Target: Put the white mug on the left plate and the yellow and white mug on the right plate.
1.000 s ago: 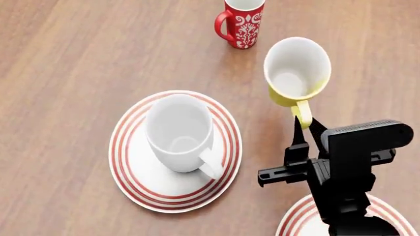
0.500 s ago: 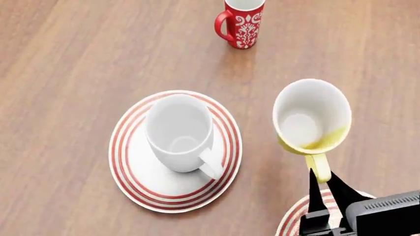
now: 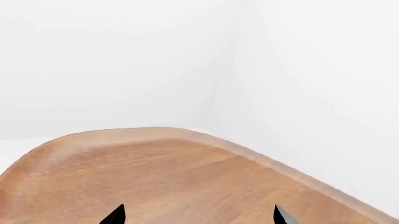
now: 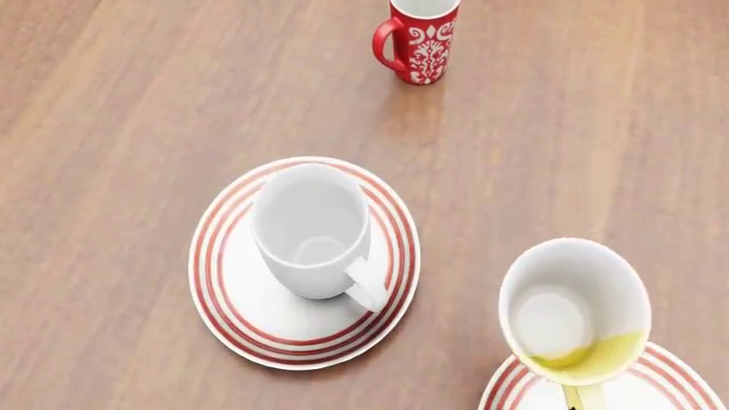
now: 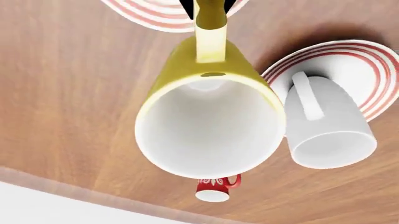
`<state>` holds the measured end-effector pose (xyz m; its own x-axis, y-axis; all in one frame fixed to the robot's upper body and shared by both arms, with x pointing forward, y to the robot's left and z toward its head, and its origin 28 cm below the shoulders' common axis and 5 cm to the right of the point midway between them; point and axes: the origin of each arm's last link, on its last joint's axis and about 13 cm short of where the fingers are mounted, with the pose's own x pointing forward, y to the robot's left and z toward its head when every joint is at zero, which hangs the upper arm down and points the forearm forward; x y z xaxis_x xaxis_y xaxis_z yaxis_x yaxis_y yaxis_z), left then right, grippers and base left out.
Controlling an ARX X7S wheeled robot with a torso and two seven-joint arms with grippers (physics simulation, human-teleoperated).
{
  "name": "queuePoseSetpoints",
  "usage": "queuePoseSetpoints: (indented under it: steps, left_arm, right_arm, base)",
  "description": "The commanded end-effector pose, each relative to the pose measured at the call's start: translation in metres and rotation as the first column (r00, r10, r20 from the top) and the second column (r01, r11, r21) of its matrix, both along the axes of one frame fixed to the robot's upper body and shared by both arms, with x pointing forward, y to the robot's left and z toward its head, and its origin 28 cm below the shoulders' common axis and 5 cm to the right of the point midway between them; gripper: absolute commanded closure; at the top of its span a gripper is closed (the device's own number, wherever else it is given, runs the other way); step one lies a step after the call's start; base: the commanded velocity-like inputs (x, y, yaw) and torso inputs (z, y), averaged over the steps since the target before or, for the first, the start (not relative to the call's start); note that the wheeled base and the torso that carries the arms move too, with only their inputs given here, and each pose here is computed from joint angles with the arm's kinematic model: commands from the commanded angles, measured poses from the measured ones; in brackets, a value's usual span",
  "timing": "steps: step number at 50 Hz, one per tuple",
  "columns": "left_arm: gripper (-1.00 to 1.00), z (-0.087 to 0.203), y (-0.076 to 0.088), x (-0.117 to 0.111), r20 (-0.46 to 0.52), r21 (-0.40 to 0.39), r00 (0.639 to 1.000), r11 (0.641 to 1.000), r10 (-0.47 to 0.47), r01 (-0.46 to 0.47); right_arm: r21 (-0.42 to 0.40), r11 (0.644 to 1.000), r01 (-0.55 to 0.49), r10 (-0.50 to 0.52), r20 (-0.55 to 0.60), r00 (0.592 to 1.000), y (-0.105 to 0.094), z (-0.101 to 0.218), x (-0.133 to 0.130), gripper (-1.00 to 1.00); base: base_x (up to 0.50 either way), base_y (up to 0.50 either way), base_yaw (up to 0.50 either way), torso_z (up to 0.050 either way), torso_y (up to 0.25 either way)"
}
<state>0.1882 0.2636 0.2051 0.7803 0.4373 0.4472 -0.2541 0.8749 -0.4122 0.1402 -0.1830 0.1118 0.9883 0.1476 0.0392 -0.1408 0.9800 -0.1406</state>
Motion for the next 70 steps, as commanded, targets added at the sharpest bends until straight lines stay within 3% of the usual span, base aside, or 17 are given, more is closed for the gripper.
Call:
queuePoseSetpoints:
  steps: [1,20,52,70]
  left_arm:
    - [-1.00,0.000,0.000,-0.001,0.001,0.003,1.000,1.000,-0.003,0.003]
    - [-1.00,0.003,0.000,-0.004,0.009,0.001,1.000,1.000,-0.002,0.002]
    - [-1.00,0.003,0.000,-0.002,0.006,0.006,1.000,1.000,-0.005,0.004]
    - [-1.00,0.003,0.001,-0.003,0.008,0.006,1.000,1.000,-0.003,0.003]
  right_arm:
    - [-0.022,1.000,0.017,-0.018,-0.015,1.000,-0.001,-0.001,-0.027,1.00]
    - [-0.018,0.999,0.048,-0.049,-0.043,0.998,-0.014,-0.014,-0.061,1.00]
    - [0.057,0.993,0.106,-0.101,-0.088,0.991,-0.025,-0.052,-0.072,1.00]
    - [0.082,0.992,0.093,-0.082,-0.125,0.989,-0.024,-0.067,-0.055,1.00]
  base:
    - [0.00,0.00,0.00,0.000,0.000]
    - [0.00,0.00,0.00,0.000,0.000]
    - [0.00,0.00,0.00,0.000,0.000]
    - [0.00,0.00,0.00,0.000,0.000]
